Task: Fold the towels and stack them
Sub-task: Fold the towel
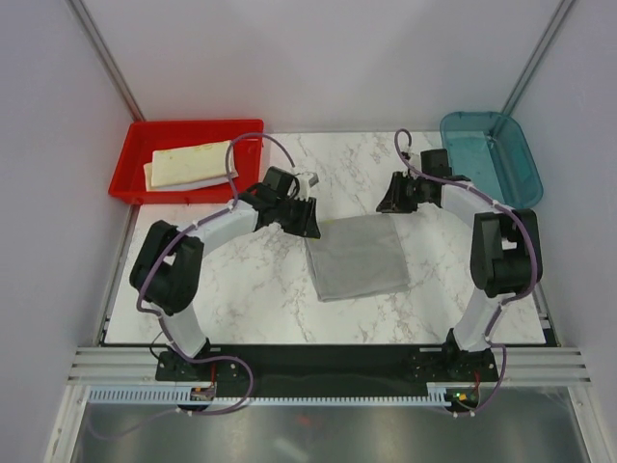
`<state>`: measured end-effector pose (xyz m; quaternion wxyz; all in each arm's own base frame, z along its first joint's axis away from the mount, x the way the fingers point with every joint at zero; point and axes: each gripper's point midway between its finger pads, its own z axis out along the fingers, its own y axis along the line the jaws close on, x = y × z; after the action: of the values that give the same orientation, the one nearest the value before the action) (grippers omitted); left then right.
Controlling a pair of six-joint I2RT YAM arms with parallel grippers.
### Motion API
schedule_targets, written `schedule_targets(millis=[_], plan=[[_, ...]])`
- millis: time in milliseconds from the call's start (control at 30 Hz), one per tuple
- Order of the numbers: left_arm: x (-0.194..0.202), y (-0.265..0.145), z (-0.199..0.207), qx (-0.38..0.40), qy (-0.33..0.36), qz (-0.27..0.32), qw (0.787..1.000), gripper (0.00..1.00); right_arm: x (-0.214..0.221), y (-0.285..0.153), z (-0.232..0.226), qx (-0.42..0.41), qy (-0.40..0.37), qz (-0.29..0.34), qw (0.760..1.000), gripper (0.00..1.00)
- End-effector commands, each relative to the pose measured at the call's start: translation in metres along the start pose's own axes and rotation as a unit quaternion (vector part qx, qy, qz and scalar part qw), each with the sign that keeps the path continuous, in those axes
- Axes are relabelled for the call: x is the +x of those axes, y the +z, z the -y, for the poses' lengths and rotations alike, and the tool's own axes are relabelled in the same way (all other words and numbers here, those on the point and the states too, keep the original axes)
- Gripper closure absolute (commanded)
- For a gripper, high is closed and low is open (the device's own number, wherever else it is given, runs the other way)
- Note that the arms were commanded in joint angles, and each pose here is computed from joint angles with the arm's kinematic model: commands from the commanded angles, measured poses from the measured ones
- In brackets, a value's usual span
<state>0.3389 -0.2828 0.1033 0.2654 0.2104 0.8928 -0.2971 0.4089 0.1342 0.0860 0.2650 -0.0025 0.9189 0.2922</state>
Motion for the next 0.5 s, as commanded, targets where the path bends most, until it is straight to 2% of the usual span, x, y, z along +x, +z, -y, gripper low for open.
schedule_targets(millis=[0,133,233,433,467], plan=[[0.034,0.019,0.019,0.058,-0.061,-0.046,0.995,0.61,-0.001,0.012,-0.009,-0.055,-0.008,-0.024,0.998,0.71],[0.062,0.032,-0.008,0.002,-0.070,-0.078,0.995,0.62,0.005,0.042,0.021,-0.028,0.018,-0.033,0.999,0.71],[0.079,0.038,-0.028,-0.040,-0.069,-0.105,0.991,0.64,0.000,0.049,0.026,-0.025,0.021,-0.019,0.999,0.68],[0.079,0.039,-0.068,-0.137,-0.047,-0.123,0.982,0.64,-0.008,0.041,0.029,0.009,0.051,0.018,0.998,0.65],[0.073,0.039,-0.072,-0.145,-0.043,-0.121,0.981,0.64,0.007,0.041,0.031,0.012,0.069,0.014,0.997,0.62]])
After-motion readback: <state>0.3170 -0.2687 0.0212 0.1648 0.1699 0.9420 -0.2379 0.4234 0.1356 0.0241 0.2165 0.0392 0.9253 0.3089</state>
